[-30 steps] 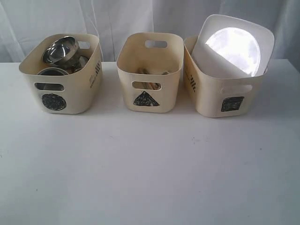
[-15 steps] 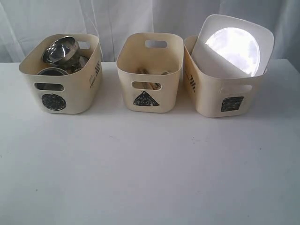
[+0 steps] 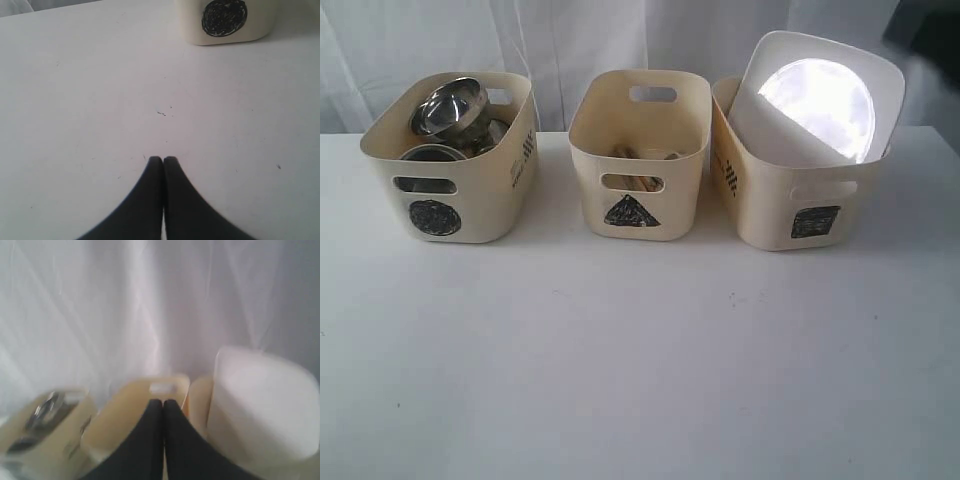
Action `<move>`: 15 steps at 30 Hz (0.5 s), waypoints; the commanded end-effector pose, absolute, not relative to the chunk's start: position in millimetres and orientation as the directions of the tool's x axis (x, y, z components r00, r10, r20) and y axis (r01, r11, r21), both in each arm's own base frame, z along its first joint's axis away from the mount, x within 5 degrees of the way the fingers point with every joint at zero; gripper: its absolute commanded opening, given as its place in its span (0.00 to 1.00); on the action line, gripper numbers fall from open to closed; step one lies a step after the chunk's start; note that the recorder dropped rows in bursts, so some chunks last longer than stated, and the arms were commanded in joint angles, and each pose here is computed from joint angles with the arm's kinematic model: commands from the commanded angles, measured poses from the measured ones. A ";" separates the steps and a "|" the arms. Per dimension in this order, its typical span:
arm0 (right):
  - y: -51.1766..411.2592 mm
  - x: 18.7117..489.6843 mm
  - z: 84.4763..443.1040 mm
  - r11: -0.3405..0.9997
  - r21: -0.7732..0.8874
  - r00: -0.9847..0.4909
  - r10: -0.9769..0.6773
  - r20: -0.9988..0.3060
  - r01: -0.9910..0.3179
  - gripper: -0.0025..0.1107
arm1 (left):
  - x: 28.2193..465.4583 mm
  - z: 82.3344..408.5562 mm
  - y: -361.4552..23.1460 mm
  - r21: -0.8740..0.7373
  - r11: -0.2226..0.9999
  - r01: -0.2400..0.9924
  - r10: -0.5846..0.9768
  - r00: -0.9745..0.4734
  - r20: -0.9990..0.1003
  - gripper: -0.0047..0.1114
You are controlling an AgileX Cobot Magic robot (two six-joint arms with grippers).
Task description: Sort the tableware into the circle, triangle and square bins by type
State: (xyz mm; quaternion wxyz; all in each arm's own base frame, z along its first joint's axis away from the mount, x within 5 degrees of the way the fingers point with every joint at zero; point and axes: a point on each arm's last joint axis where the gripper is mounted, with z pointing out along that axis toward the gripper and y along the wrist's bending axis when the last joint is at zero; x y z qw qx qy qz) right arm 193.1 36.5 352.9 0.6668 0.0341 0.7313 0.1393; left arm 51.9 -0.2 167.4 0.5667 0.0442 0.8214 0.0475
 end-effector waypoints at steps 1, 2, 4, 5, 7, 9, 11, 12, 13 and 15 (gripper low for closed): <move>58.8 177.8 317.9 0.908 0.270 -0.431 0.113 -0.895 -0.322 0.02 | 51.8 166.7 -0.8 0.114 0.993 0.023 0.115 -0.350 -0.930 0.04; 62.4 174.2 314.1 0.892 0.282 -0.480 0.086 -0.873 -0.353 0.02 | 51.8 166.7 -0.8 0.114 0.993 0.023 0.115 -0.350 -0.930 0.04; 64.6 170.6 311.3 0.882 0.280 -0.512 0.053 -0.858 -0.379 0.02 | 51.8 166.7 -0.8 0.114 0.993 0.023 0.115 -0.350 -0.930 0.04; 64.3 169.9 312.3 0.882 0.279 -0.506 0.054 -0.861 -0.379 0.02 | 51.8 166.7 -0.8 0.114 0.993 0.023 0.115 -0.350 -0.930 0.04; 60.3 168.6 318.5 0.899 0.220 -0.439 0.035 -0.898 -0.379 0.02 | 51.8 166.7 -0.8 0.114 0.993 0.023 0.115 -0.350 -0.930 0.04; 52.1 164.5 332.9 0.928 0.131 -0.300 0.022 -0.954 -0.349 0.02 | 51.8 166.7 -0.8 0.114 0.993 0.023 0.115 -0.350 -0.930 0.04; 42.7 157.4 349.4 0.954 0.012 -0.133 -0.029 -0.991 -0.299 0.02 | 51.8 166.7 -0.8 0.114 0.993 0.023 0.115 -0.350 -0.930 0.04; 38.9 152.0 357.0 0.961 -0.029 -0.063 -0.048 -0.997 -0.275 0.02 | 51.8 166.7 -0.8 0.114 0.993 0.023 0.115 -0.350 -0.930 0.04; 36.2 144.6 361.8 0.962 -0.064 -0.020 -0.072 -0.997 -0.266 0.02 | 51.8 166.7 -0.8 0.114 0.993 0.023 0.115 -0.350 -0.930 0.04; 29.4 119.5 369.3 0.960 -0.135 0.076 -0.120 -0.990 -0.247 0.02 | 51.8 166.7 -0.8 0.114 0.993 0.023 0.115 -0.350 -0.930 0.04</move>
